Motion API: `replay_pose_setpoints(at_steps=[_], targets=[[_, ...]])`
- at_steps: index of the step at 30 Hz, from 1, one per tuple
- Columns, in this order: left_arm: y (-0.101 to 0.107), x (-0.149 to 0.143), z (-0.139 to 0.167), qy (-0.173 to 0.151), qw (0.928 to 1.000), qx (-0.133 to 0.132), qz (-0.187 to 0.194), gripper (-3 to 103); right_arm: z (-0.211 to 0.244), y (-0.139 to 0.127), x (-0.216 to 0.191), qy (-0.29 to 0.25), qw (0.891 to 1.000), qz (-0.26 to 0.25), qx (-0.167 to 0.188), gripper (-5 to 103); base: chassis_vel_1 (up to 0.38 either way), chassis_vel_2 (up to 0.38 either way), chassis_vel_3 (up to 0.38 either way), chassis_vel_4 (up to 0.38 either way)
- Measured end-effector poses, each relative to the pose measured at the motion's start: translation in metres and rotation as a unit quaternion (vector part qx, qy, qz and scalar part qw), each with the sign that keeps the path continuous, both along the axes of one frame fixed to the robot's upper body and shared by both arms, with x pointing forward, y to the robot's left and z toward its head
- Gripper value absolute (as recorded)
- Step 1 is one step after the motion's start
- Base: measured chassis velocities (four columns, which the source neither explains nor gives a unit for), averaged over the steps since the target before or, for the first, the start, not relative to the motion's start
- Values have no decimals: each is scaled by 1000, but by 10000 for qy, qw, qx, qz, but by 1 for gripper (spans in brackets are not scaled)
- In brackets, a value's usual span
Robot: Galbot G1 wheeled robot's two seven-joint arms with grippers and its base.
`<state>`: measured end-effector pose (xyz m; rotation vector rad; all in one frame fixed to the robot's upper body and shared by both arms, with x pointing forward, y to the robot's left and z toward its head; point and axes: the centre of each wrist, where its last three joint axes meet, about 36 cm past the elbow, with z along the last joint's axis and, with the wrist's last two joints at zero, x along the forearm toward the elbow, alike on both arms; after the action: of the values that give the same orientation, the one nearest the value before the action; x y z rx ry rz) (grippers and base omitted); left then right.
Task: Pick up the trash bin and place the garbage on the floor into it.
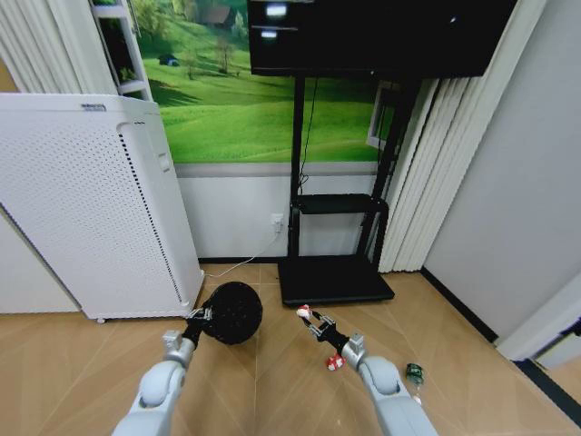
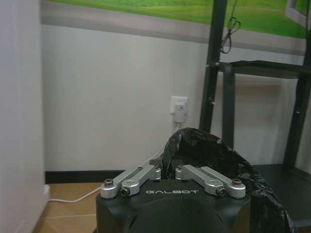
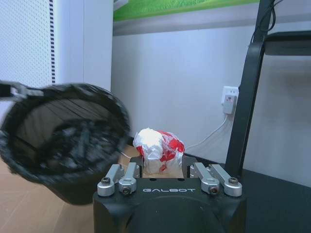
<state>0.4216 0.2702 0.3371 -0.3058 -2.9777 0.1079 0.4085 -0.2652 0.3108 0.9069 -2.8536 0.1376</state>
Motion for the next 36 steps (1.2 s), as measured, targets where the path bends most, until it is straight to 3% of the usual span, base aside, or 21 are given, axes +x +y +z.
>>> replay_pose_setpoints(at_steps=[2, 3, 6, 7, 9, 14, 19, 23, 25, 27, 29, 36], targets=[[-27, 10, -5, 53, 9998, -35, -207, 7, 6, 9, -3, -50, 10000, 37, 49, 40, 0, 0, 0, 0], [-27, 10, -5, 53, 9998, -35, -207, 7, 6, 9, -3, -50, 10000, 37, 49, 40, 0, 0, 0, 0], [-68, 11, -13, 154, 9983, -34, -561, 7, 12, 17, -4, -69, 9999, 73, 92, 40, 0, 0, 0, 0], [-68, 11, -13, 154, 9983, -34, -561, 7, 12, 17, -4, -69, 9999, 73, 92, 40, 0, 0, 0, 0], [-87, 7, -16, 207, 9975, -102, -668, 7, 14, 22, -4, -19, 9999, 84, 113, 40, 0, 0, 0, 0], [-106, 0, -22, 272, 9961, -112, -829, 7, 5, 33, 4, 129, 9998, 166, 54, 40, 0, 0, 0, 0], [-109, -2, -22, 273, 9958, -116, -862, 7, -9, 40, 7, 270, 9991, 260, -182, 38, 0, 0, 0, 0], [-111, -1, -21, 245, 9959, -152, -860, 7, -14, 52, 3, 376, 9983, 303, -321, 54, 0, 0, 0, 0], [-111, -1, -21, 234, 9960, -170, -850, 7, -14, 54, 2, 395, 9981, 321, -341, 54, 0, 0, 0, 0], [-112, 1, -21, 219, 9962, -221, -808, 7, -11, 59, 1, 371, 9978, 372, -413, 70, 0, 0, 0, 0], [-113, 1, -21, 218, 9963, -237, -799, 7, -10, 59, 1, 369, 9978, 358, -426, 70, 0, 0, 0, 0], [-114, 2, -21, 209, 9962, -355, -773, 7, -5, 58, 1, 373, 9982, 178, -433, 98, 0, 0, 0, 0]])
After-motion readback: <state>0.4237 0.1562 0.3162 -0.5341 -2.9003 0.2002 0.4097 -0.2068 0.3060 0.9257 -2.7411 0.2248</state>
